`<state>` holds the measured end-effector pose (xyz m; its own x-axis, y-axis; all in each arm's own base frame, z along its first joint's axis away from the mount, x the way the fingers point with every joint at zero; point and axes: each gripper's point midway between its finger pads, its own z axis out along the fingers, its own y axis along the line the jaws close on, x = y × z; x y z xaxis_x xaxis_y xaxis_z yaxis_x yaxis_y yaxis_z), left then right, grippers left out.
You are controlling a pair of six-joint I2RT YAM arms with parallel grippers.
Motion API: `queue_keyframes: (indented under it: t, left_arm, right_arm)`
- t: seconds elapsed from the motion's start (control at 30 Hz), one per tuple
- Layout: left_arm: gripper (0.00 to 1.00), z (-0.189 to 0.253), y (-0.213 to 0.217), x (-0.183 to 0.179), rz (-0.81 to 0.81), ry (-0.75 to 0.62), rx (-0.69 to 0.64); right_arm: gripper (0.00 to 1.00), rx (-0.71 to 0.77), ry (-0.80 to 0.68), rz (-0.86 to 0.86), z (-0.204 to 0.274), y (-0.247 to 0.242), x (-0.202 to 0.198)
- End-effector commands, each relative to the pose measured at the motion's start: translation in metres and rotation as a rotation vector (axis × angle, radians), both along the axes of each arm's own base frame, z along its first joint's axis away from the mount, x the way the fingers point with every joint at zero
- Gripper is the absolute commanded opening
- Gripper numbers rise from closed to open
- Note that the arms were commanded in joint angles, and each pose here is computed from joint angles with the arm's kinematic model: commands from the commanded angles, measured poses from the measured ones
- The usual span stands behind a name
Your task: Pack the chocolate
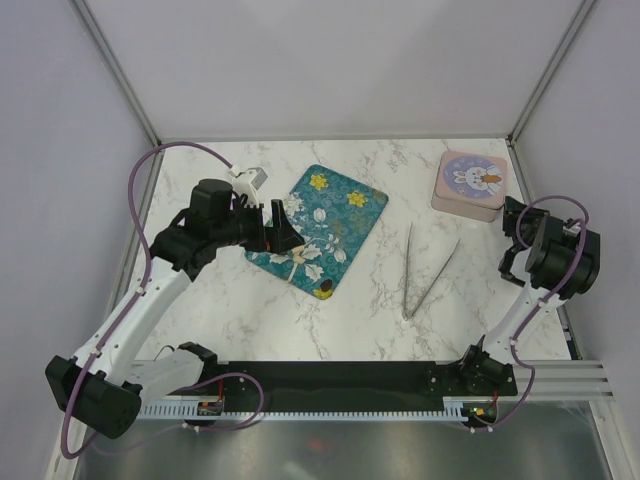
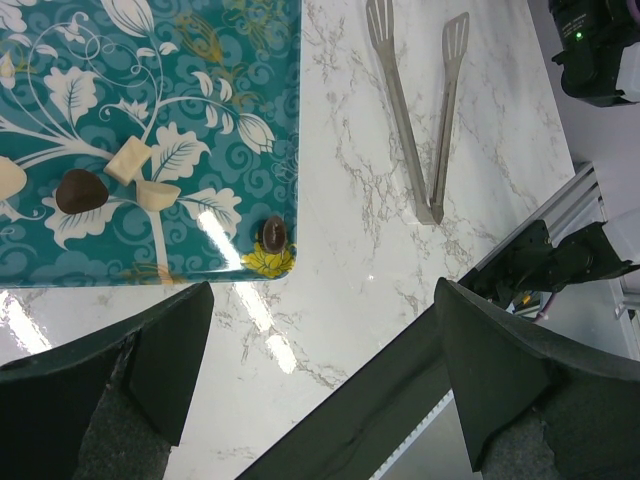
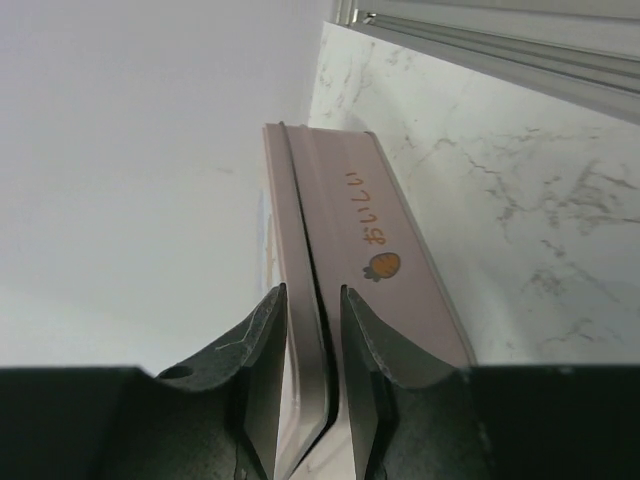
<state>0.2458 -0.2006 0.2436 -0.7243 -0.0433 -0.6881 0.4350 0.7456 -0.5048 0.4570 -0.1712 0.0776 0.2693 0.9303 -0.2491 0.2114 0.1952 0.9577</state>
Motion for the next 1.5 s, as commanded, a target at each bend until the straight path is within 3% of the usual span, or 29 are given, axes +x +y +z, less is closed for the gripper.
queue_keyframes:
  t: [0.0, 0.3, 0.5, 0.63, 1.1, 1.23, 1.47]
  left_arm:
    - [1.0, 0.005, 0.003, -0.002, -0.014, -0.045, 0.018]
    - [1.0, 0.002, 0.004, -0.003, -0.015, -0.041, 0.021]
    - [1.0, -0.002, 0.005, -0.002, -0.013, -0.04, 0.033]
    - [1.0, -0.002, 0.004, -0.003, -0.018, -0.04, 0.032]
    - [1.0, -0.009, 0.007, 0.001, -0.019, -0.049, 0.063]
    - [1.0, -0.012, 0.006, 0.002, -0.026, -0.043, 0.068]
    - [1.0, -0.015, 0.007, 0.001, -0.025, -0.037, 0.068]
  right_arm:
    - [0.36, -0.024, 0.004, -0.014, 0.007, -0.006, -0.007]
    - [0.47, -0.197, 0.11, 0.01, 0.022, -0.013, -0.01]
    - [0.62, -0.296, 0.183, 0.047, 0.041, -0.02, -0.001]
    - [0.77, -0.336, 0.193, 0.116, 0.041, -0.015, 0.015]
    - [0.86, -0.396, 0.367, 0.358, 0.017, -0.014, 0.067]
    - [0.93, -0.401, 0.401, 0.422, 0.0, -0.005, 0.071]
    - [0.91, -0.396, 0.472, 0.496, -0.034, 0.013, 0.065]
